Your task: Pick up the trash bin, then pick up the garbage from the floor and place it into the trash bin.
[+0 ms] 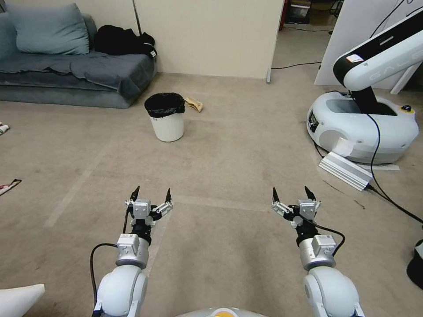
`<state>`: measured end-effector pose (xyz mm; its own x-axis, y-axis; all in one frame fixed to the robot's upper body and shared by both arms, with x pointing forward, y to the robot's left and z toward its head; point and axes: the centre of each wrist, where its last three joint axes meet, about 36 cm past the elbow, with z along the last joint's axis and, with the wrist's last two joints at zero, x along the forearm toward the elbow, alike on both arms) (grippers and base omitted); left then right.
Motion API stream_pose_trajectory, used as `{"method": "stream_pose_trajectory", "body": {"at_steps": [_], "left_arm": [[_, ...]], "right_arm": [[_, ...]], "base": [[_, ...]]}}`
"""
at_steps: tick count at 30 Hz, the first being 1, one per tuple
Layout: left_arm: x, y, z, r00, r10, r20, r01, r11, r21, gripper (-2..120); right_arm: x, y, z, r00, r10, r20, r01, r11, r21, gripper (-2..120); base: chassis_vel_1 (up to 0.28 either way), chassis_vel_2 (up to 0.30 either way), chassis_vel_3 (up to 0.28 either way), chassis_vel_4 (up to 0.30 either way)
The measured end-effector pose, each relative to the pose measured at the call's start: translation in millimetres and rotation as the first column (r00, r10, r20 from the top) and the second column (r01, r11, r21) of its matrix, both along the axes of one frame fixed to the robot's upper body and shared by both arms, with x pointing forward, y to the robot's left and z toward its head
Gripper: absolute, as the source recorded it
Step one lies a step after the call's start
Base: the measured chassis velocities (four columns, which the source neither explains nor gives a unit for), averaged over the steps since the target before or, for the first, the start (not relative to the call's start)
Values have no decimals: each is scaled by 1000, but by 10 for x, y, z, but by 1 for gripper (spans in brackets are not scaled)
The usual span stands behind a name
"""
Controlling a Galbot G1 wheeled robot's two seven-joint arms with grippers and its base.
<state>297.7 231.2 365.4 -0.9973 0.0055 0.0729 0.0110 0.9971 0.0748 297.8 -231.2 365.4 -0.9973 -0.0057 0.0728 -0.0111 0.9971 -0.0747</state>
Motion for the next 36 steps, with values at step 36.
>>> {"method": "stream_pose_trajectory", "body": {"at_steps": [36], "left_arm": [[-1047, -155, 1285, 968, 248, -43, -234, 950, 208, 100]], "right_arm": [[-997, 330, 1052, 969, -34, 243, 21, 998, 58, 100]], "base": [[0, 0, 0, 0]]}}
